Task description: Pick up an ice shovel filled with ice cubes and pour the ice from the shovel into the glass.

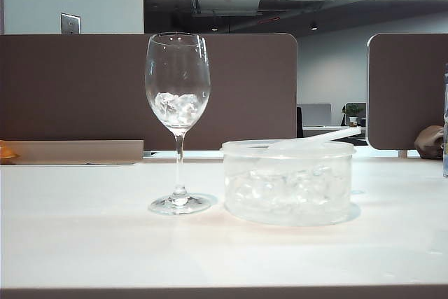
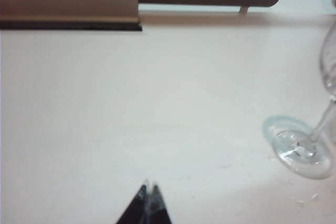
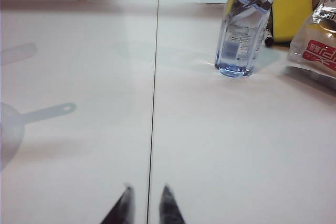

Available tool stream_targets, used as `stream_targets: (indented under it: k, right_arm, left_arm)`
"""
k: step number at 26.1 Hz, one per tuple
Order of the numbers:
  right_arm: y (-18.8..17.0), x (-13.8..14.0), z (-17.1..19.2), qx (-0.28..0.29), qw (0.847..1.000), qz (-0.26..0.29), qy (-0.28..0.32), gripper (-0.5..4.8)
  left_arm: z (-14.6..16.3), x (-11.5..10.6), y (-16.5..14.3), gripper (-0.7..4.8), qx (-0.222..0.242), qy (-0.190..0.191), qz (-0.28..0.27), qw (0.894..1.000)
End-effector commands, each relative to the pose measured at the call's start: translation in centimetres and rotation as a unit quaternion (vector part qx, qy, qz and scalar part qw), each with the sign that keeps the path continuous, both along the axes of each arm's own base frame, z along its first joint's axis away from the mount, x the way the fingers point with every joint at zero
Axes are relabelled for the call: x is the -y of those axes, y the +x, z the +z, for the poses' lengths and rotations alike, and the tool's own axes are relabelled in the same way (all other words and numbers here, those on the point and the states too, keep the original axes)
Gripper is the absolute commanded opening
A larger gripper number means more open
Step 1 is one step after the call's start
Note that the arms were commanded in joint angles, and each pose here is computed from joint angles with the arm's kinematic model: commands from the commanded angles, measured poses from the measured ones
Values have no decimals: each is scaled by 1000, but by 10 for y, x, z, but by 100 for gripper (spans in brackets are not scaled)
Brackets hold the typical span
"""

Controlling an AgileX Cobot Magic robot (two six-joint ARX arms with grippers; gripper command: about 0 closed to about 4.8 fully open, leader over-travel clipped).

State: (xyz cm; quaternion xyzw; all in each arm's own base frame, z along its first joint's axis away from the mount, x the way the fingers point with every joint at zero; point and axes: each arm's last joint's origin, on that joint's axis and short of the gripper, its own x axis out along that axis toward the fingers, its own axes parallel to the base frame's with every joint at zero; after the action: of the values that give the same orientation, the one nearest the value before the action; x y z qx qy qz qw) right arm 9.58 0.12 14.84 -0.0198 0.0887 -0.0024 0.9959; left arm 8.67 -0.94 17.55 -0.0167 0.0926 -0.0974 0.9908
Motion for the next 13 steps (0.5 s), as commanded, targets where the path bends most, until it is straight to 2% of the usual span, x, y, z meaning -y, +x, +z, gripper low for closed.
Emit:
stream_targets:
  k: [1, 7, 13]
  right_arm:
    - [0, 0, -2, -3, 1000, 2, -1, 72]
    - [0, 0, -2, -3, 1000, 2, -1, 72]
    - [0, 0, -2, -3, 1000, 2, -1, 72]
  left_arm:
    - [-7, -1, 3, -5, -1, -8, 11, 1000]
    - [-26, -3, 6, -5, -25, 2, 41, 999]
    - [-26, -5, 7, -5, -20, 12, 77, 997]
